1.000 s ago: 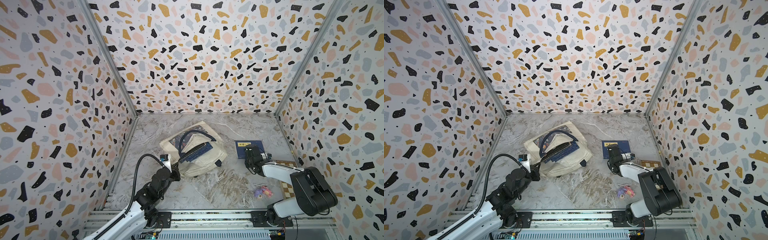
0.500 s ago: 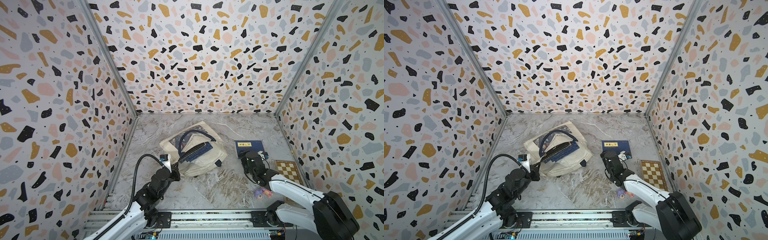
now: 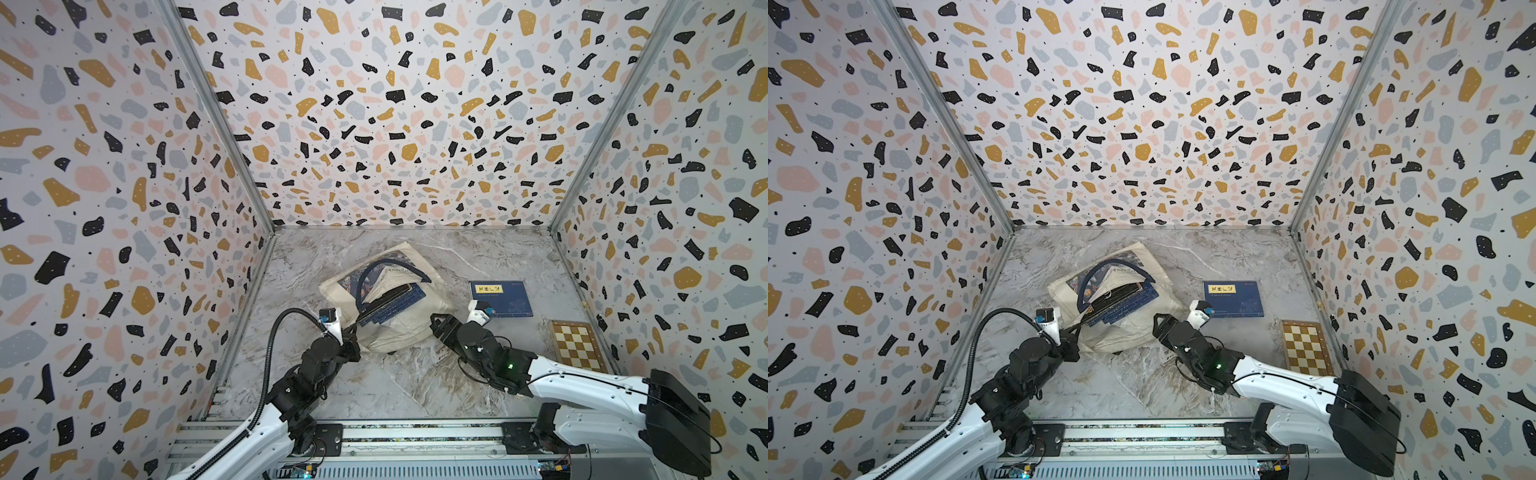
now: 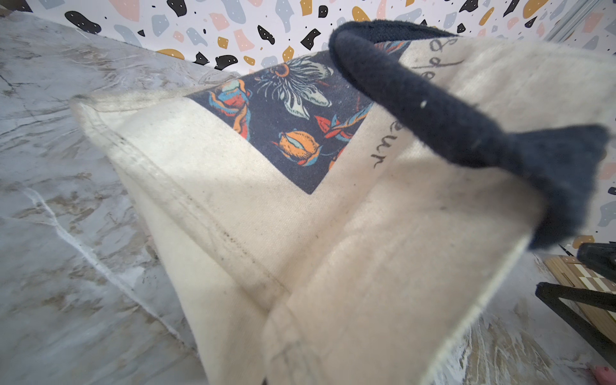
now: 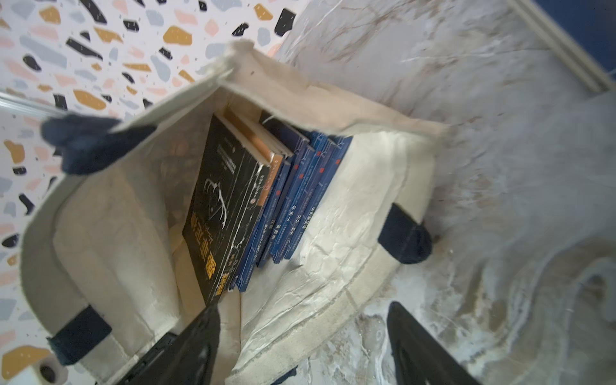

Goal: Take out the books from the canvas bag
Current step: Place the book on the book, then pick up the book from the canvas bag.

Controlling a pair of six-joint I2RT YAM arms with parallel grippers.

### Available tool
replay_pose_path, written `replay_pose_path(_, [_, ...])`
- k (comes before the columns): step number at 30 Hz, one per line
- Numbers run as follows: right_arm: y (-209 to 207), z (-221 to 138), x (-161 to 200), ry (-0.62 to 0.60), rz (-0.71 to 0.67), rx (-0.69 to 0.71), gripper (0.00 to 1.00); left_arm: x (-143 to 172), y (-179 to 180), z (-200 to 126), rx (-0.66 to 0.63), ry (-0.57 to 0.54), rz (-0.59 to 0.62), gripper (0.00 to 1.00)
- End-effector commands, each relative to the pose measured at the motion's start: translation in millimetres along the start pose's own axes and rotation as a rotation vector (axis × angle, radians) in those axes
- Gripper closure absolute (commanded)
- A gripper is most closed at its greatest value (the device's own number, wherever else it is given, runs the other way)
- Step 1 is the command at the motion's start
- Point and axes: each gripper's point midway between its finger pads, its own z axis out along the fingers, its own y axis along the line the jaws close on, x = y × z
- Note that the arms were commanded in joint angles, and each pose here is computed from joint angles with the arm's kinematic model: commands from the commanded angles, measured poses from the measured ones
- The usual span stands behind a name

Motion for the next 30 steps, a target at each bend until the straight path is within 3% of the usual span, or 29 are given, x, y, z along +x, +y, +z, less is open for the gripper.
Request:
replay_pose_path(1, [49, 9, 6, 0.025, -0.081, -0.099, 0.23, -18, -14, -3, 0.060, -0.064, -0.014, 1.00])
replay_pose_path(10, [87, 58, 43, 0.126, -0.156, -0.113, 0.26, -18, -11, -4, 0.049, -0.068, -0.012, 1.00])
replay_pose_path(30, [80, 143, 47, 0.190, -0.212, -0.066, 0.47, -19, -9, -5, 0.038, -0.075, -0.010, 1.00])
